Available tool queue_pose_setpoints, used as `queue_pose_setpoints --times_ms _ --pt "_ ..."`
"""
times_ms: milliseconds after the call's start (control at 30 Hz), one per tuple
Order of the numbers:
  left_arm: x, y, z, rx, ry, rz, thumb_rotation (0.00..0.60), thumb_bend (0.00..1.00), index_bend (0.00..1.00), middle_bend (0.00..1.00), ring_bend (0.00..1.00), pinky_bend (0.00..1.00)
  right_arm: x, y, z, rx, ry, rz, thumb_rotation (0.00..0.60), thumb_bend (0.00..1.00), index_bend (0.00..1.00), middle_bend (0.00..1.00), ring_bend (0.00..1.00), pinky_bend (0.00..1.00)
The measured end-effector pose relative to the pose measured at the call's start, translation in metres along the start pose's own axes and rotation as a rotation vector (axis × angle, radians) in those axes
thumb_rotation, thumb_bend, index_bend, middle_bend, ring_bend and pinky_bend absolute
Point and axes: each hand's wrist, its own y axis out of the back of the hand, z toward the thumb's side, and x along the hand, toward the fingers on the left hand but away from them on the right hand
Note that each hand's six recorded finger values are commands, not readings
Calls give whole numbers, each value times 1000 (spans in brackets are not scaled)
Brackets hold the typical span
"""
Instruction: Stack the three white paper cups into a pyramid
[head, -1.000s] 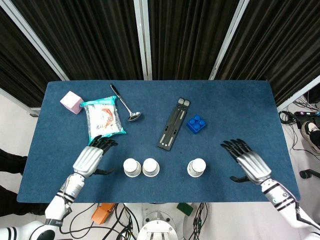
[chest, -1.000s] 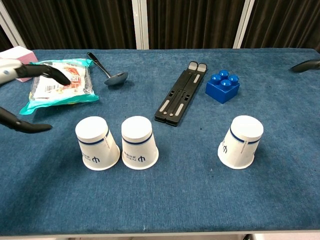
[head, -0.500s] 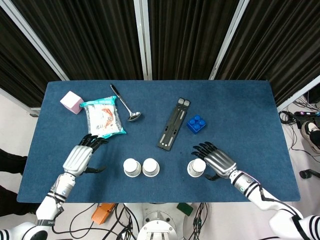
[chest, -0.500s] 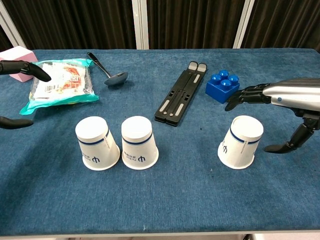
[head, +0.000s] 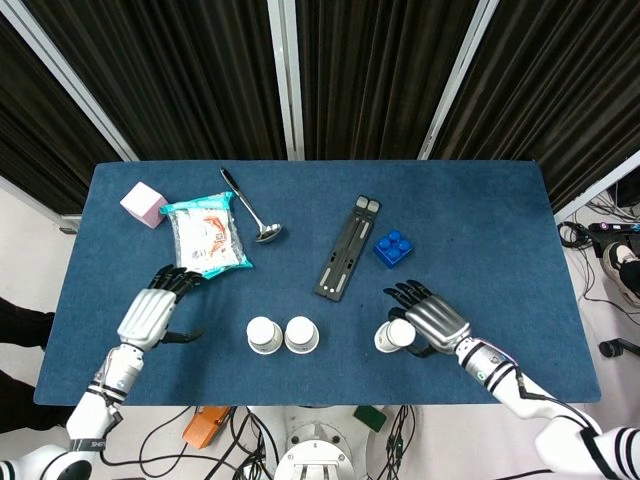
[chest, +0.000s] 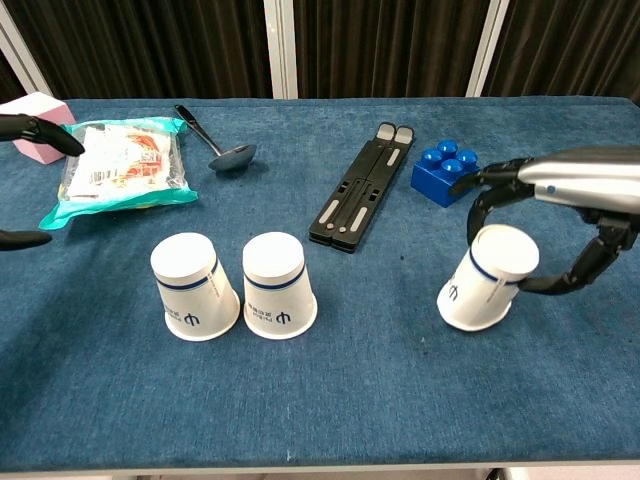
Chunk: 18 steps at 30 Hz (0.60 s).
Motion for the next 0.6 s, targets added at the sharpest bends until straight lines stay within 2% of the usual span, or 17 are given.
queue_pose_setpoints --times_ms 167,333,600 --pt "-3 3 -10 52 21 27 595 192 201 161 88 1 2 34 11 -12 36 -67 600 456 442 102 0 68" --pt "-11 0 -21 54 60 17 598 192 201 161 88 1 -13 74 39 -34 129 -117 600 456 442 102 0 68" --pt "-18 -2 -31 42 97 18 598 193 201 160 86 1 -53 109 91 -55 266 -64 600 455 440 102 0 69"
